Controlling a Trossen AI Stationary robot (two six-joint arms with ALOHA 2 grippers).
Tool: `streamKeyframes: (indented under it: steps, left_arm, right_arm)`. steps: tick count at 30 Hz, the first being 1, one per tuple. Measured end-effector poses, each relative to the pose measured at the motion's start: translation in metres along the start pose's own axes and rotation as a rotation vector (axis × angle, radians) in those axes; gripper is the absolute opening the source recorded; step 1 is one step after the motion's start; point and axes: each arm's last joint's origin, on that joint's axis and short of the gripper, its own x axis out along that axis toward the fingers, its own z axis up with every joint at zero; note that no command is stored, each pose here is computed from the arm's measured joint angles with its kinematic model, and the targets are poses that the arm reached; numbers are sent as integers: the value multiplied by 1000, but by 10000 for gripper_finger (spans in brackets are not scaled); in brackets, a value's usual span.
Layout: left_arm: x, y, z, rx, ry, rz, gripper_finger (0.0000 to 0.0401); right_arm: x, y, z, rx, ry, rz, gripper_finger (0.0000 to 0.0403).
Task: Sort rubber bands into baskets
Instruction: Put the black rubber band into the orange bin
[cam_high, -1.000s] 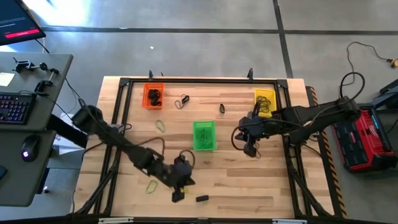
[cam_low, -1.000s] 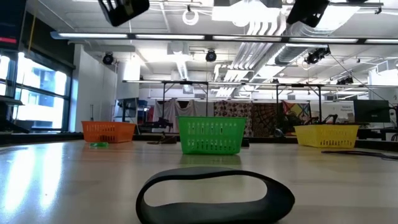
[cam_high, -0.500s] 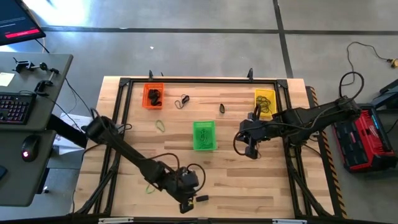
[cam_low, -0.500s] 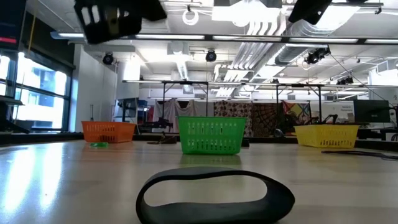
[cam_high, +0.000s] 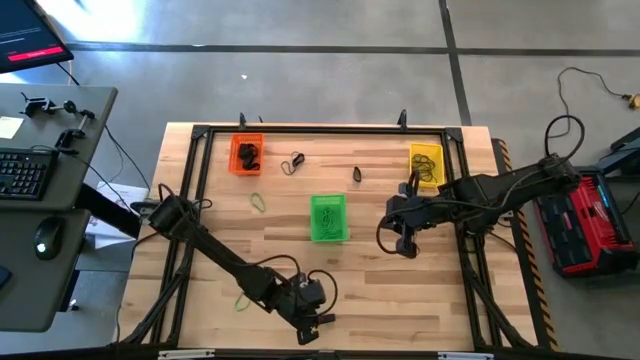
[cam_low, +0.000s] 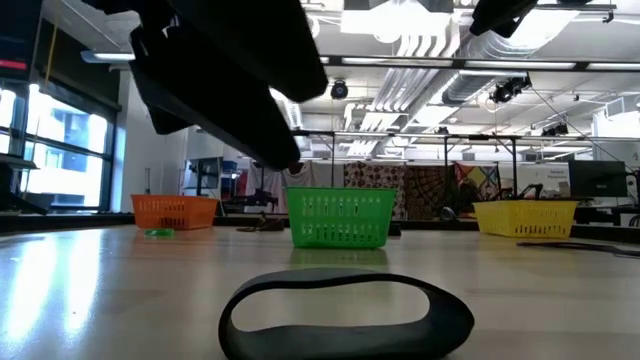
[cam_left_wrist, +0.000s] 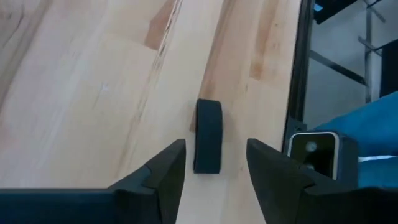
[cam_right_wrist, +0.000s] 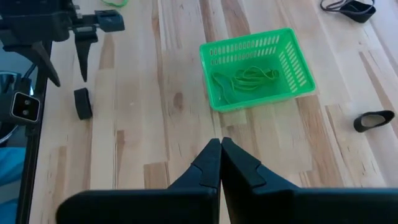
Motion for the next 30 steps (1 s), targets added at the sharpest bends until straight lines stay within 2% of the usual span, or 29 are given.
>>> streamKeyframes:
  steps: [8, 16, 30]
  left_arm:
    - [8, 3, 1, 21, 4, -5, 168]
    - [27, 5, -9, 48, 69, -49, 168]
    - [33, 5, -14, 71, 80, -37, 168]
  right_arm:
    - [0, 0, -1, -4, 10, -4, 0]
    - [0, -1, -2, -5, 20, -8, 0]
    - [0, -1, -2, -8, 17, -17, 0]
